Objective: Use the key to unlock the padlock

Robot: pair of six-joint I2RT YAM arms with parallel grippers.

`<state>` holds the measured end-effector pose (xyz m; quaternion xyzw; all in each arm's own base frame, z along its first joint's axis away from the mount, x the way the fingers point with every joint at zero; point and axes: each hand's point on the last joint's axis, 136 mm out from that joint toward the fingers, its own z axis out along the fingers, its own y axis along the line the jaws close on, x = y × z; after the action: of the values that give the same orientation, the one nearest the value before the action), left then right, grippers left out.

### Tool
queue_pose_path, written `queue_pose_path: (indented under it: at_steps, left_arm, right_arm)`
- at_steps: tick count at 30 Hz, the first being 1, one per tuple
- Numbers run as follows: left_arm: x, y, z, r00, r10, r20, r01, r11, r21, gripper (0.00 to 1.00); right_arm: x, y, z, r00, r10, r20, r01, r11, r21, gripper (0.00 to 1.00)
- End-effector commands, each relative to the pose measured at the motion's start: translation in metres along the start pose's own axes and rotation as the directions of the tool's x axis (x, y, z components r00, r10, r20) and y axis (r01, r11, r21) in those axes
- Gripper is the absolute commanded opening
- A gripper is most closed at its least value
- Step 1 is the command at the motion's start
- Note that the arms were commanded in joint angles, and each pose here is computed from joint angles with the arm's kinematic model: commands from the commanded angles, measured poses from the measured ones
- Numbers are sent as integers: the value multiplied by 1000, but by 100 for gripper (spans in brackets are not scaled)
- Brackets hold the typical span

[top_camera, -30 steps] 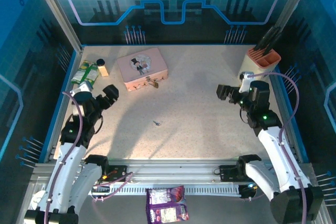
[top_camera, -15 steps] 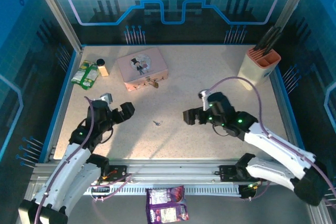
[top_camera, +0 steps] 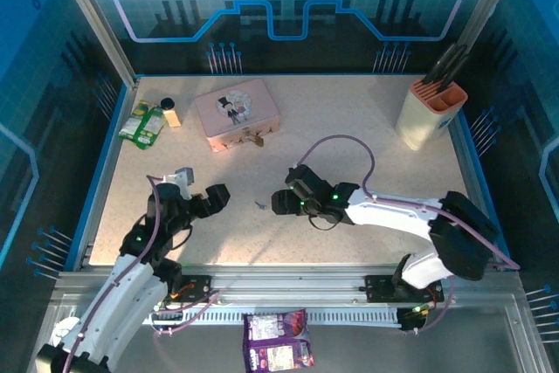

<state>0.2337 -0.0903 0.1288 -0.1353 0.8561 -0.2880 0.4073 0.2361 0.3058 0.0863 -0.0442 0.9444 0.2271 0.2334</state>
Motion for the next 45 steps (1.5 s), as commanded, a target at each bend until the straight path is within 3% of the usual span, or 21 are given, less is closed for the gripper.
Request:
queue_pose_path:
  at_steps: [1,7,16,45]
  left_arm:
    - [1,-9,-2,1000,26,7,-26,998,55,99]
    - [1,-19,-4,999,33,3,-33,994,107,99]
    - [-2,-16,-10,999,34,20,-35,996,81,99]
    - [-4,-18,-15,999,28,40,-31,996,89,99]
  right_arm:
    - [-19,29,13,996,79,30,-78,996,-48,67]
    - [-17,44,45,998,65,-22,-65,998,-11,59]
    - [-5,42,71,998,9,-63,-3,996,87,46]
    - [17,25,91,995,-13,-97,35,971,238,31]
